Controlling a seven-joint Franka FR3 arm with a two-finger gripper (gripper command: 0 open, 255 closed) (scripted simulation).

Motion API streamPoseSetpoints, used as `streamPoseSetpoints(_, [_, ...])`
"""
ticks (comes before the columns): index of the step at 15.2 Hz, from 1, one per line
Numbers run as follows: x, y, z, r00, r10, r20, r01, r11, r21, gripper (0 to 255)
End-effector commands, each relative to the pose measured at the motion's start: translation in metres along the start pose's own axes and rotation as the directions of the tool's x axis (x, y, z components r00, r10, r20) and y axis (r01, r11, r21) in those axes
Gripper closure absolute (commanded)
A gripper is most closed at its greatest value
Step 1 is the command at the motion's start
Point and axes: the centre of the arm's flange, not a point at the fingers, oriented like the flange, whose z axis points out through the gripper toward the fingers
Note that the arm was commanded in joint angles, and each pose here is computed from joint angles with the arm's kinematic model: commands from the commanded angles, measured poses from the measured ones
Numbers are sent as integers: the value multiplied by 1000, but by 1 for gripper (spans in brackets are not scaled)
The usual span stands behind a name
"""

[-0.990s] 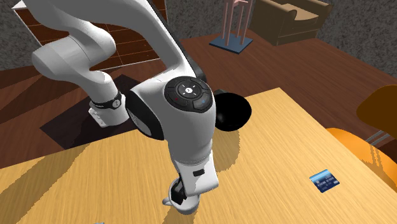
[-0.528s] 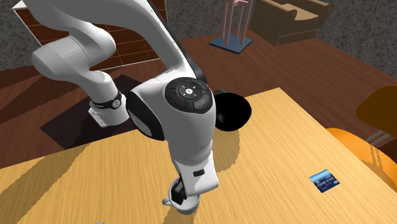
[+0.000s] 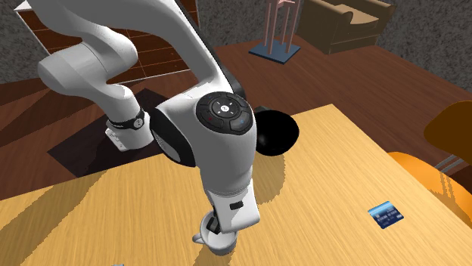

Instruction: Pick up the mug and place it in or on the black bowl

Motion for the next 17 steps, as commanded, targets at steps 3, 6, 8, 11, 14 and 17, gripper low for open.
streamPoseSetpoints(3, [0,0,-5,1000,0,0,0,1000,0,255])
streamPoseSetpoints(6, [0,1,-21,1000,0,0,0,1000,0,255])
streamPoseSetpoints(8, [0,2,-32,1000,0,0,0,1000,0,255])
streamPoseSetpoints(11, [0,3,-47,1000,0,0,0,1000,0,255])
streamPoseSetpoints(14, [0,4,-63,1000,0,0,0,1000,0,255])
streamPoseSetpoints(17, [1,5,-79,1000,0,0,0,1000,0,255])
